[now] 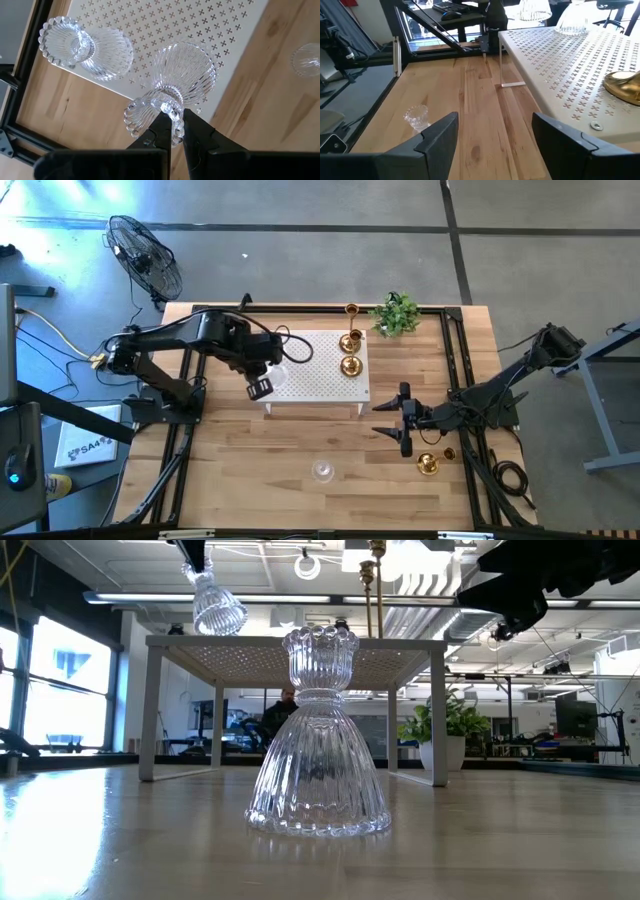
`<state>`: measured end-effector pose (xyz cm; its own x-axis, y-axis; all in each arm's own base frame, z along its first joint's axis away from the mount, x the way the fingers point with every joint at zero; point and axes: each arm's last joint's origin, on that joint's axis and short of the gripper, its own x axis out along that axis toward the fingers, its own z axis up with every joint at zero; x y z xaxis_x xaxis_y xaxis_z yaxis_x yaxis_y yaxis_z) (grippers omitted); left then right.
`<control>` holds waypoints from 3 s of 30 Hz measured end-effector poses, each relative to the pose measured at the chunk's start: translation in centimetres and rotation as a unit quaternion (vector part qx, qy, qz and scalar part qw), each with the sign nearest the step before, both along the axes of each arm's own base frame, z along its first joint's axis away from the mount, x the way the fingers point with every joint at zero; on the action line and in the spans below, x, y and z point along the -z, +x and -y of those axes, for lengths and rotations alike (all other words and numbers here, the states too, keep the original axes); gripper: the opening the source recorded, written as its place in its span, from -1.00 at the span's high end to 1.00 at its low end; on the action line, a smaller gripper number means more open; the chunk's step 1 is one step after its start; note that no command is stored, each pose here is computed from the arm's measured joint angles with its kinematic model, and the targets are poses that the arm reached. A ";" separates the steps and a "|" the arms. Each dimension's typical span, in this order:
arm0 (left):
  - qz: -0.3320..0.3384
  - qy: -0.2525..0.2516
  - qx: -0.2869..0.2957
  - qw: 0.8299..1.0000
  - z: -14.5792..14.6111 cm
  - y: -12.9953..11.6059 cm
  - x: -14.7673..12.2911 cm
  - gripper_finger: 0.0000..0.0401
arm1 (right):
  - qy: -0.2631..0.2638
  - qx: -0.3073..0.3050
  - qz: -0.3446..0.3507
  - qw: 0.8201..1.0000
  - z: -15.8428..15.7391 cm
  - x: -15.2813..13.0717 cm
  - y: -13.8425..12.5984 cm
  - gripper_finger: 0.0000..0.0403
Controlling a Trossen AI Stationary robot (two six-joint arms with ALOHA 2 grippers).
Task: Pick & Place candle stick holders
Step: Put the top transparent glass candle holder on the shelf aligned with the other transparent glass candle holder
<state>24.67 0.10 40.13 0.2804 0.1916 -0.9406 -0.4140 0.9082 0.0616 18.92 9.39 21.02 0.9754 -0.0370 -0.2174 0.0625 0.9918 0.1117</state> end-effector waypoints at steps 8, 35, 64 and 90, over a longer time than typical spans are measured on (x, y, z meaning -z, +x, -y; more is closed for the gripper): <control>-0.005 0.002 -0.004 1.000 0.0 0.3 0.2 0.92 | 0.000 0.000 0.000 1.000 0.0 0.0 0.0 -0.22; -0.042 0.006 0.017 0.999 0.0 2.2 1.8 0.92 | 0.000 -0.003 -0.001 1.000 0.0 0.0 0.0 -0.22; -0.040 -0.020 0.022 0.999 0.2 2.1 1.7 0.92 | 0.000 -0.002 0.000 1.000 0.0 0.0 0.0 -0.22; -0.019 0.015 0.042 0.999 0.0 0.6 0.5 0.92 | 0.000 0.019 0.003 1.000 0.1 0.0 0.0 -0.22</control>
